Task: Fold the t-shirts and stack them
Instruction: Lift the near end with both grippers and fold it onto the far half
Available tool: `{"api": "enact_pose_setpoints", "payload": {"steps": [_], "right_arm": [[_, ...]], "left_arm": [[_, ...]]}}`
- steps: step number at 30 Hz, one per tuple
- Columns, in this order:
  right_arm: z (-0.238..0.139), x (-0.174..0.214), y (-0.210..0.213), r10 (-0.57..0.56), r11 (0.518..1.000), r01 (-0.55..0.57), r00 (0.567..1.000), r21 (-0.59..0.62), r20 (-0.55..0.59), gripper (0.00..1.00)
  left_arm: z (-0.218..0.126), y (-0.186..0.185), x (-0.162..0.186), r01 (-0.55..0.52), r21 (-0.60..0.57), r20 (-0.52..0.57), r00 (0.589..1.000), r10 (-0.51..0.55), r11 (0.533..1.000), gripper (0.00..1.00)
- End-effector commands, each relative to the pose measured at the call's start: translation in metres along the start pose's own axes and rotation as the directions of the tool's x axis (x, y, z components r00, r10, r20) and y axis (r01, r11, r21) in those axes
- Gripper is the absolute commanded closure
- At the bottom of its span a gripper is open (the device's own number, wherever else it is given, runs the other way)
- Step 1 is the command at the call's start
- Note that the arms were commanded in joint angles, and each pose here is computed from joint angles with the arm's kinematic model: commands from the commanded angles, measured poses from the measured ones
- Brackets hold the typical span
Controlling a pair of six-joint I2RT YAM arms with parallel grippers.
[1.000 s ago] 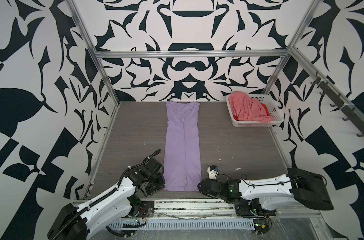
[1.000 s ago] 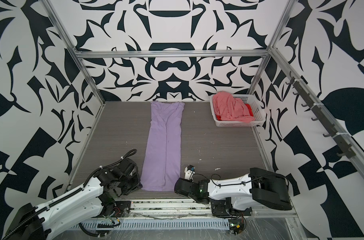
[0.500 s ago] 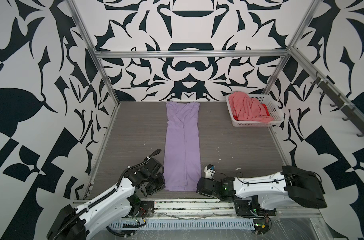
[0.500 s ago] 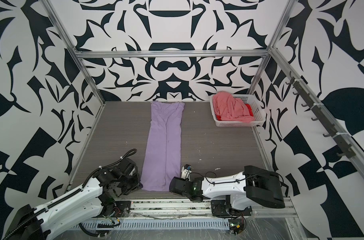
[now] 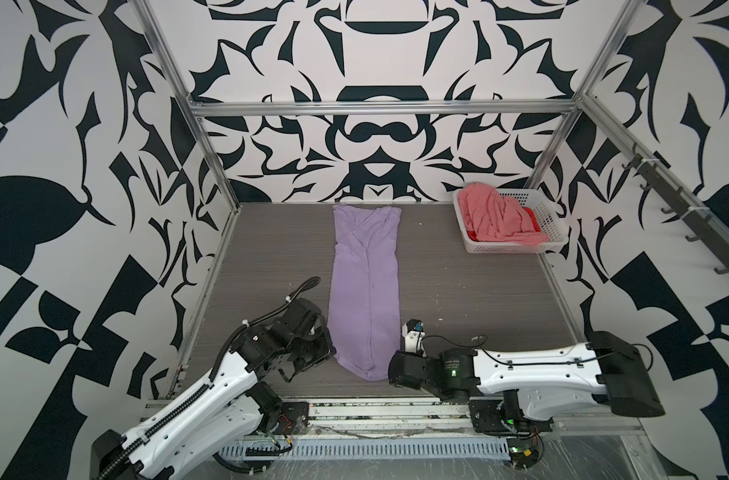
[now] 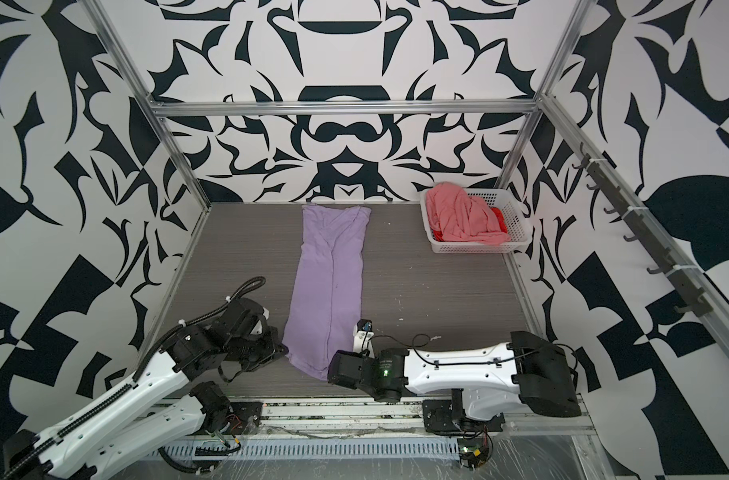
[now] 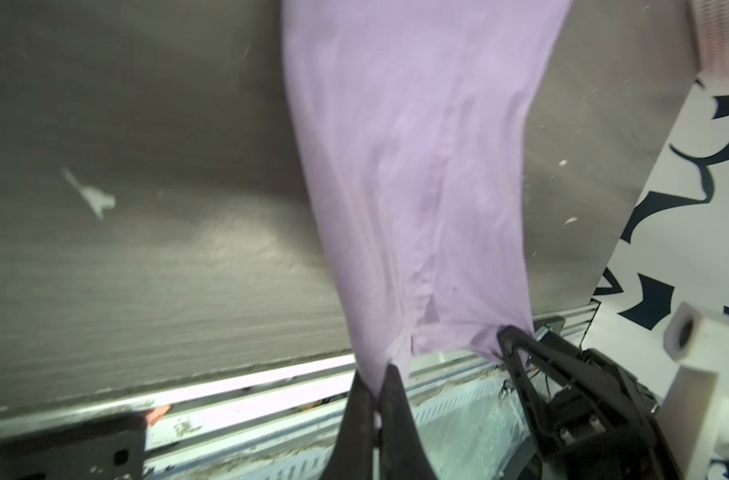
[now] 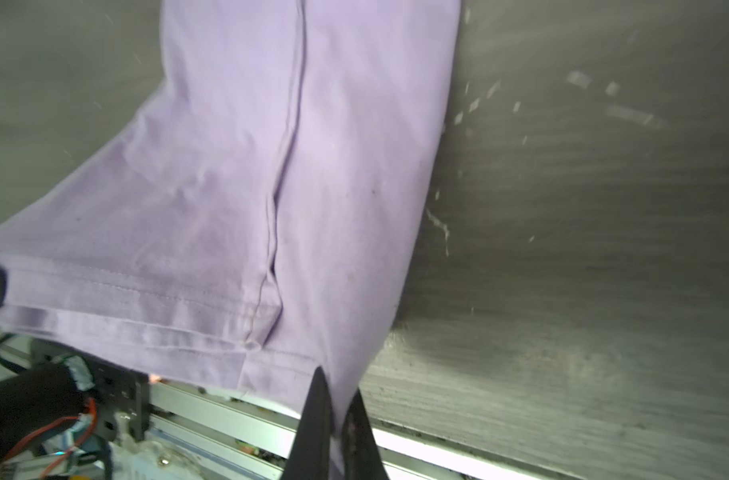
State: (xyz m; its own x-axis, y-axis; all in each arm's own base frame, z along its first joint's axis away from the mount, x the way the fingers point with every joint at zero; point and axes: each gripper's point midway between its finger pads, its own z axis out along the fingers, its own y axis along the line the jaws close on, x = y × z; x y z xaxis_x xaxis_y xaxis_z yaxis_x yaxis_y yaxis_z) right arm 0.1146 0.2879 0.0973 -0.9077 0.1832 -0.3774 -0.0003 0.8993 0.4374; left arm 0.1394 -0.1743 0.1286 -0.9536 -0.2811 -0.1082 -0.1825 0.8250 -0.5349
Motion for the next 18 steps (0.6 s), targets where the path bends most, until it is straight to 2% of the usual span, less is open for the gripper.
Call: {"api": "enact_pose_setpoints", "payload": {"steps": [1,4,6,11,18], "right_arm": [[-0.01,-0.049,0.01,0.007,0.999,-0.002,0.992,-0.042,0.127,1.0],[-0.01,-0.083,0.016,0.028,0.998,-0.018,0.986,-0.062,0.166,1.0],[-0.006,-0.103,0.017,0.028,0.998,-0.017,0.986,-0.066,0.163,1.0],[0.015,-0.147,0.019,0.027,0.996,-0.018,0.995,-0.09,0.093,1.0],[0.051,-0.209,0.016,0.054,0.996,-0.051,0.998,-0.079,0.032,1.0]], "left_arm": [[-0.005,-0.007,-0.028,-0.115,-0.084,0.079,0.989,0.122,0.99,1.0],[-0.001,-0.024,-0.056,-0.153,-0.091,0.106,0.981,0.162,0.984,1.0],[0.004,-0.032,-0.078,-0.138,-0.073,0.123,0.982,0.146,0.988,1.0],[0.02,-0.042,-0.142,-0.065,-0.011,0.156,0.986,0.065,0.998,1.0],[0.046,-0.056,-0.212,-0.067,0.003,0.156,0.986,0.066,0.998,1.0]]}}
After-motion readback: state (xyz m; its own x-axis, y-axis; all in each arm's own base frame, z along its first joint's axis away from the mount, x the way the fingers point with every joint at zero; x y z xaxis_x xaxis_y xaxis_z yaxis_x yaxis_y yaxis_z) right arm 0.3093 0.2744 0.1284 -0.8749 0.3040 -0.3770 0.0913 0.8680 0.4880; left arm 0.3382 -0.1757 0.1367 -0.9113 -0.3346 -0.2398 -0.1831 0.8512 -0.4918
